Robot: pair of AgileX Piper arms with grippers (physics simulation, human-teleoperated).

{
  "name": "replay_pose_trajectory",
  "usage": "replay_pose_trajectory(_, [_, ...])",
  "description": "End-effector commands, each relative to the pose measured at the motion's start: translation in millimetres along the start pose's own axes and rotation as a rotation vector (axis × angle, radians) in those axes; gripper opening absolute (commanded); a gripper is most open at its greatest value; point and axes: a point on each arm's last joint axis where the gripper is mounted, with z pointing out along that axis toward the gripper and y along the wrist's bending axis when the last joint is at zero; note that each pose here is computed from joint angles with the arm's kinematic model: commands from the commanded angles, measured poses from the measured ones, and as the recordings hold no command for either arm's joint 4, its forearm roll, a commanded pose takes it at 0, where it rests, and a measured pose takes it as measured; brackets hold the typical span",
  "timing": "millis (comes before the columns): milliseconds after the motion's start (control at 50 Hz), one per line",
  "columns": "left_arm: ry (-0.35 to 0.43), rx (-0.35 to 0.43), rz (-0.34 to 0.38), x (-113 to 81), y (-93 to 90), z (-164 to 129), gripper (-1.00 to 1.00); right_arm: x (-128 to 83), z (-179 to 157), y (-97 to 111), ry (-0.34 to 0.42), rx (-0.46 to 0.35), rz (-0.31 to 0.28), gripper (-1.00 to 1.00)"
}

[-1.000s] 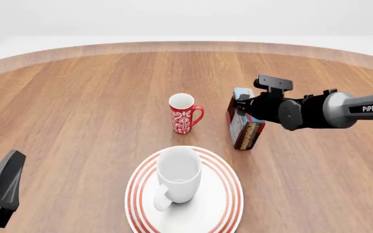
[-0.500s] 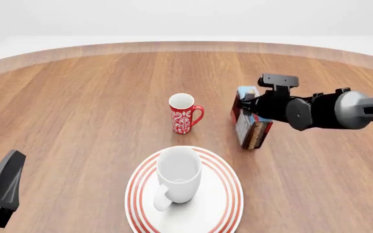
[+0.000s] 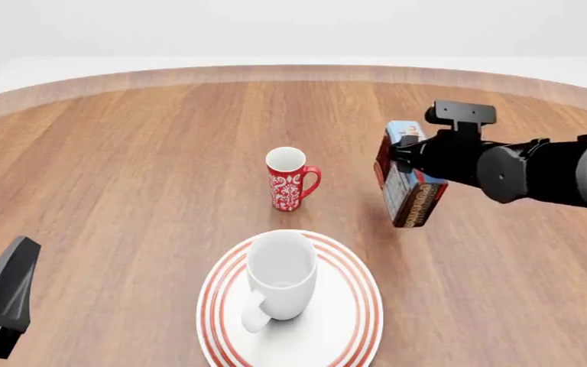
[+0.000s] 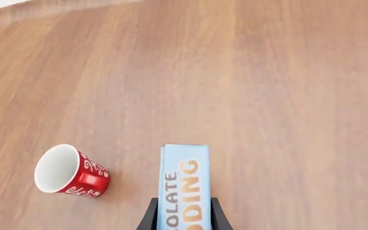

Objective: Pick up the white mug and put it on the plate, and put the chocolate pudding to the right of the plate.

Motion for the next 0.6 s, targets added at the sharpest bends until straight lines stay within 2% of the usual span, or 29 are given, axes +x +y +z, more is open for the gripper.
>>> replay_pose_trajectory(20, [0.000, 0.001, 0.004, 0.0, 0.0, 0, 1.00, -3, -25, -6, -0.023, 0.012, 0.023, -1.00])
replay_pose_trajectory(240, [-0.001, -0.002, 0.004, 0.0, 0.1, 0, 1.00, 0, -50, -15, -0.038, 0.035, 0.036, -1.00])
replay_pose_trajectory(600, [-0.004, 0.000, -0.002, -0.4, 0.0, 0, 1.00, 18, -82, -29, -0.040, 0.074, 0.053, -1.00])
